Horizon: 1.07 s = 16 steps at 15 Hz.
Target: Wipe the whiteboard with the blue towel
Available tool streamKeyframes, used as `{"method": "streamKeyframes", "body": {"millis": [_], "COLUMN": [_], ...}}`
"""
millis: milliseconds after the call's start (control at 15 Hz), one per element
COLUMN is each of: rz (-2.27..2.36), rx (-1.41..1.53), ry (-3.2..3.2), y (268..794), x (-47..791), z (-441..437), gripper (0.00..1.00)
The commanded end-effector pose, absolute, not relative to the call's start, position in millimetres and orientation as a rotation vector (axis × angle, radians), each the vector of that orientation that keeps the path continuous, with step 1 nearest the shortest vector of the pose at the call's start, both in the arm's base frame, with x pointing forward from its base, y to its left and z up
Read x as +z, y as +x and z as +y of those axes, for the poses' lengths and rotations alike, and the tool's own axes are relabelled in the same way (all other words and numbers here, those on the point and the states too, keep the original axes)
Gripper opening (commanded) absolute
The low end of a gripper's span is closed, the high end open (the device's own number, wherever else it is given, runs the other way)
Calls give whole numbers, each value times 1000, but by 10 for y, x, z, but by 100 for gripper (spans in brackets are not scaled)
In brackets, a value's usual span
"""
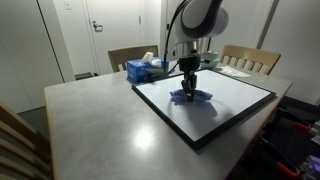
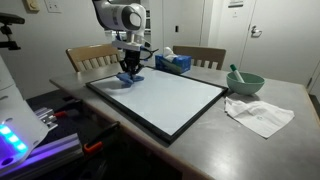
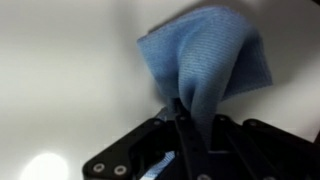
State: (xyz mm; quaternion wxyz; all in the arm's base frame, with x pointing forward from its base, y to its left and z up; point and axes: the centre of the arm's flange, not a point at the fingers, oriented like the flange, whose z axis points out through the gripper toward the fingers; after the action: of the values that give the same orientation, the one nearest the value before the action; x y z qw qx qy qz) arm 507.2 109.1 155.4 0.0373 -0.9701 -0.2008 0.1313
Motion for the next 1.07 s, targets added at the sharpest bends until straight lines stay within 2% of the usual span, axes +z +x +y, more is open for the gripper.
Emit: {"method": "streamKeyframes", "body": {"millis": [0, 400, 800, 867, 1000], "rz": [-468, -198, -1, -40, -32], "rx": [500, 504, 348, 398, 377], "ry": [-2930, -2878, -2820, -2830, -2831], "y": [5091, 5088, 5144, 5115, 5126], "x": [1381, 1289, 1307, 1486, 1493], "z": [1450, 1943, 2193, 2103, 2125], "gripper": [4, 4, 4, 16, 16]}}
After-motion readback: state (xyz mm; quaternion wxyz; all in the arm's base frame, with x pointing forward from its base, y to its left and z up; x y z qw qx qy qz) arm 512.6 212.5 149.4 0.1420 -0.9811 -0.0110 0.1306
